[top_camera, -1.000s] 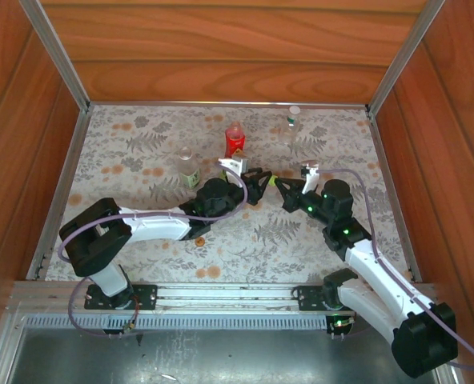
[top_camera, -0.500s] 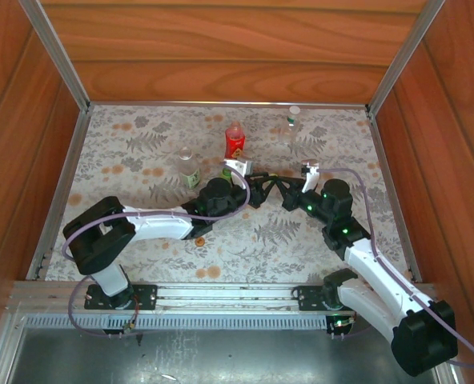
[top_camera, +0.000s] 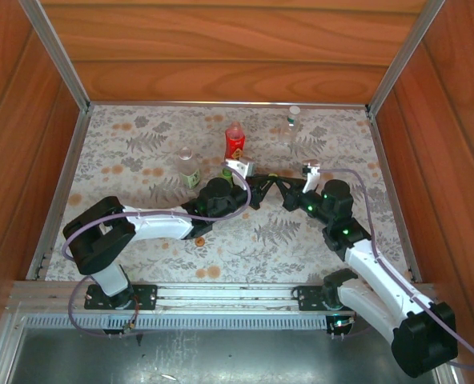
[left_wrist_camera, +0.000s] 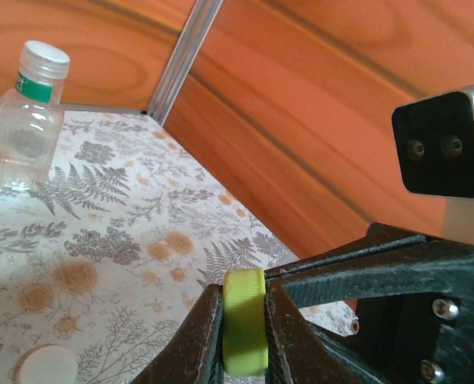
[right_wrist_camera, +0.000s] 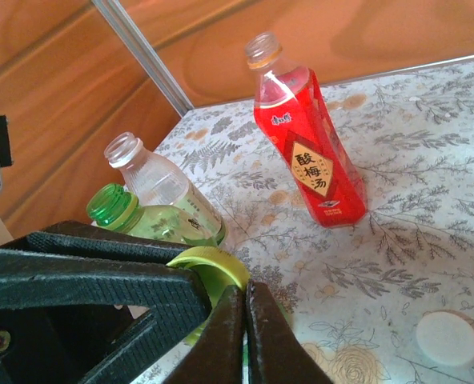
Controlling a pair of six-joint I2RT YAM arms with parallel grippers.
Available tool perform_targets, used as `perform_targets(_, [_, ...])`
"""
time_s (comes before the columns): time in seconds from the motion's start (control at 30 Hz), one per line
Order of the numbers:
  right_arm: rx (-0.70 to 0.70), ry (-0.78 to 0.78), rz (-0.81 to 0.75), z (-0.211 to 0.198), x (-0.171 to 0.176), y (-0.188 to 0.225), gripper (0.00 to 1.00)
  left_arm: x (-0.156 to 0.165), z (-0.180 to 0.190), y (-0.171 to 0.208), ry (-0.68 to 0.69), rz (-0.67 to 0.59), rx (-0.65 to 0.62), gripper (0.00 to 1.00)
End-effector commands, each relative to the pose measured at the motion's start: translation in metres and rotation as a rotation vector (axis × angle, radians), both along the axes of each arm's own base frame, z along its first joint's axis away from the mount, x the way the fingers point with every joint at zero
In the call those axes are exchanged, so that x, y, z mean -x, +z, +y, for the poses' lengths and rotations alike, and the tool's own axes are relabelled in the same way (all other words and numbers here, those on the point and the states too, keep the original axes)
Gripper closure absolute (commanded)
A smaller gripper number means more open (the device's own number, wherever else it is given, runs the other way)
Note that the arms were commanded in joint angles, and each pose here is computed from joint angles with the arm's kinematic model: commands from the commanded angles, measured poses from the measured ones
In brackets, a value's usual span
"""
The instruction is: Screw on the bottle caps
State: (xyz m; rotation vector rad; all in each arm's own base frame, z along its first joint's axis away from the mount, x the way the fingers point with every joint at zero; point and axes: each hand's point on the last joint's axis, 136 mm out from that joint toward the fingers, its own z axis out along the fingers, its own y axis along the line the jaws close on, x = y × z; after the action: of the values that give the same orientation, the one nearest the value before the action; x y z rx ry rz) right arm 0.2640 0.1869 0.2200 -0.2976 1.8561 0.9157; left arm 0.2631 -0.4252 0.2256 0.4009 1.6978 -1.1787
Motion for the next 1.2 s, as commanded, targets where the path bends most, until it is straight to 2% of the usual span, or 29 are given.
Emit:
perform_targets(0.0, [-0.015, -0.031, 0.008, -0.005, 0.003, 0.002, 0.78, 0.001, -0.001, 0.017, -0.004, -0.07, 0.003, 0.88])
perform_targets(0.07, [-0.034, -0.062, 0.017, -0.01, 0.004, 0.006, 0.65, -0.002, 0.0, 0.016, 0.011, -0.099, -0.018, 0.88])
perform_targets(0.17, [-0.074, -0.121, 0.056, -0.02, 0.006, 0.01, 0.54, -0.004, 0.0, 0.016, 0.02, -0.165, -0.062, 0.88])
perform_targets(0.33, [-0.181, -0.264, 0.21, -0.038, 0.006, 0.012, 0.48, -0.006, -0.004, 0.02, 0.018, -0.305, -0.141, 0.87])
perform_targets(0.5, [-0.363, -0.359, 0.527, -0.042, 0.009, 0.001, 0.49, 0.0, -0.013, 0.019, 0.006, -0.491, -0.261, 0.87])
perform_targets(0.7, [-0.62, -0.245, 0.758, -0.023, 0.009, 0.008, 0.47, 0.012, -0.03, 0.011, -0.037, -0.72, -0.408, 0.87])
perform_targets(0.9, [-0.695, -0.225, 0.831, -0.024, 0.008, 0.009, 0.46, 0.022, -0.047, 0.003, -0.075, -0.899, -0.513, 0.87])
perform_targets(1.0, [-0.717, -0.239, 0.84, -0.028, 0.007, 0.006, 0.47, 0.025, -0.05, -0.002, -0.087, -0.943, -0.545, 0.87])
perform_targets(1.1, [-0.719, -0.246, 0.86, -0.03, 0.005, 0.001, 0.56, 0.03, -0.051, -0.004, -0.098, -0.974, -0.559, 0.87])
perform_targets(1.17, [-0.715, -0.242, 0.869, -0.031, 0.004, 0.0, 0.57, 0.033, -0.051, -0.005, -0.099, -0.993, -0.572, 0.87])
